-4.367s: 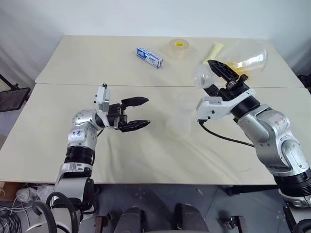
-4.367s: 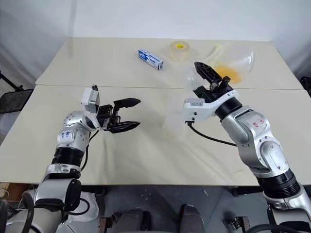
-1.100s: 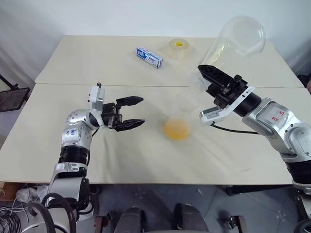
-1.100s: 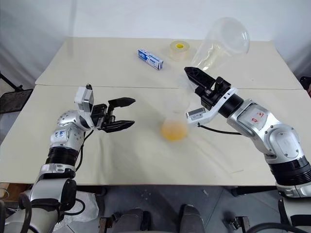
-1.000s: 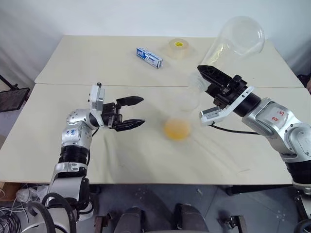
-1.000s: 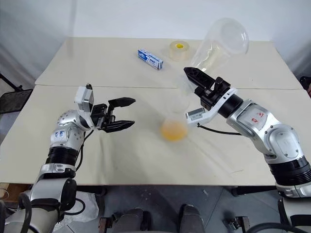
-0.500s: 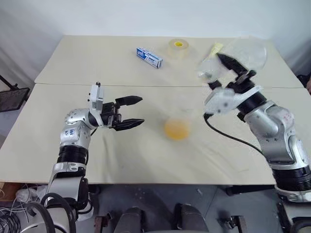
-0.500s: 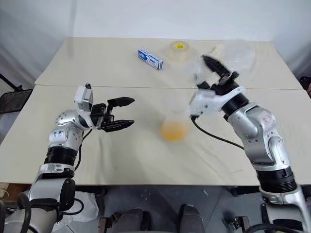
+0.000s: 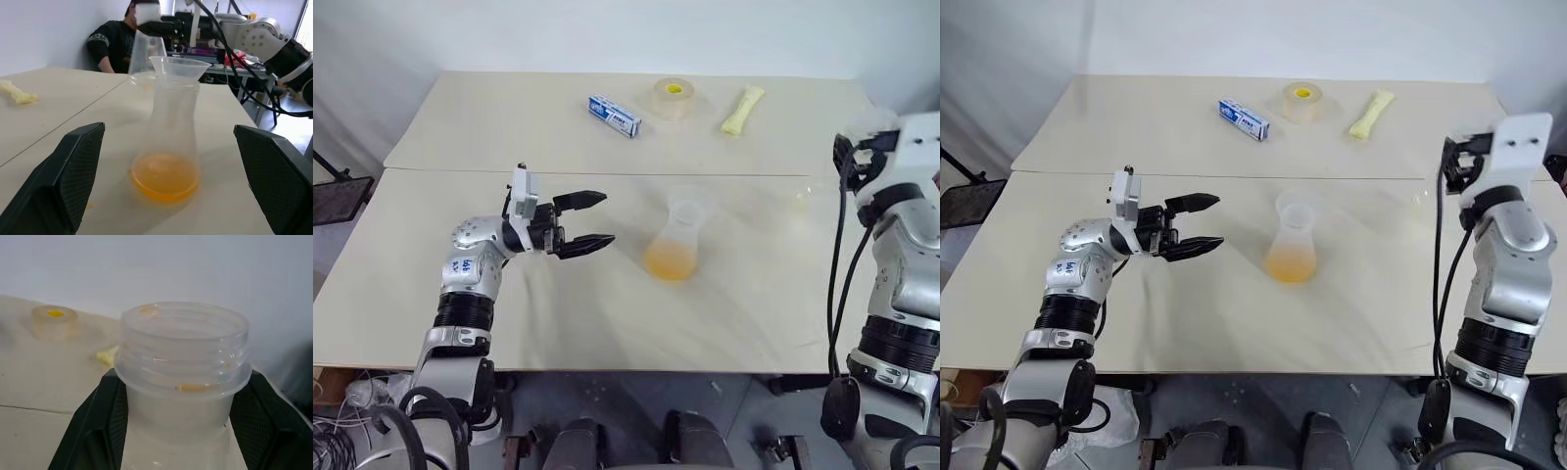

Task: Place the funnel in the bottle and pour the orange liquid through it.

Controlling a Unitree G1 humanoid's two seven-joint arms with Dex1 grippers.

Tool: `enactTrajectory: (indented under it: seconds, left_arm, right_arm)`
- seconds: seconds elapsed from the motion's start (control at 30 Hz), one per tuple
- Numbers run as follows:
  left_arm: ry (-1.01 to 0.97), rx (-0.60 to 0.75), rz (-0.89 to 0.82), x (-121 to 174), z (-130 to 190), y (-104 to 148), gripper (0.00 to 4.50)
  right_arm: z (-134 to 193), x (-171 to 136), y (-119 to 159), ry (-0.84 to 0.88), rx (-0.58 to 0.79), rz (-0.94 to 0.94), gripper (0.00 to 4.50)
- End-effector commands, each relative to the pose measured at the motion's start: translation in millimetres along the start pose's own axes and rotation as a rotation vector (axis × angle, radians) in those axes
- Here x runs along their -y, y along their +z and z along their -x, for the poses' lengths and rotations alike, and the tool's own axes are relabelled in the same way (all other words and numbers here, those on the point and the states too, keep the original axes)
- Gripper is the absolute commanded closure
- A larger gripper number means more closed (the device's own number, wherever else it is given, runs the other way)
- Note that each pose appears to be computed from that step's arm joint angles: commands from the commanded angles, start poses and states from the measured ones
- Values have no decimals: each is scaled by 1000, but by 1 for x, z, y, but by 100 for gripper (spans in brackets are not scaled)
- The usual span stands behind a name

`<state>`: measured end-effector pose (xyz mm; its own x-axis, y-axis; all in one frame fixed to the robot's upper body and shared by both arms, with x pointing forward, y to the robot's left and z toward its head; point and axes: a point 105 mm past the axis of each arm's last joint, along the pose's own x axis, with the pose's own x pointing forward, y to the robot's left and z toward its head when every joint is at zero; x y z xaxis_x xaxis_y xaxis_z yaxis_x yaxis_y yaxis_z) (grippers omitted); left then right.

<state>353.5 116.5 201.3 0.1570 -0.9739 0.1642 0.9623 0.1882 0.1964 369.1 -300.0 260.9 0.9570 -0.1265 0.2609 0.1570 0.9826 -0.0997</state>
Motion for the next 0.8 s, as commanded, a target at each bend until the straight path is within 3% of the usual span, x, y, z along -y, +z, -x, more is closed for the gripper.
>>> enactTrajectory:
  seconds: [0.03,0.27,0.47,0.7,0.8]
  left_arm:
    - [33,-18,-52,-7,-6,6,0]
    - [66,-31,-71,-8,-6,1,0]
    - [113,-85,-68,-13,-4,-6,0]
    - [147,-96,-28,-15,-4,-6,0]
    - [161,-158,-27,-16,-4,-11,0]
  right_arm:
    - [5,15,-2,-48,29,-50,204]
    - [15,9,-26,-20,-6,-41,204]
    - [21,2,-11,33,72,-37,11]
    - [20,8,19,41,142,19,5]
    - [19,9,33,61,177,43,5]
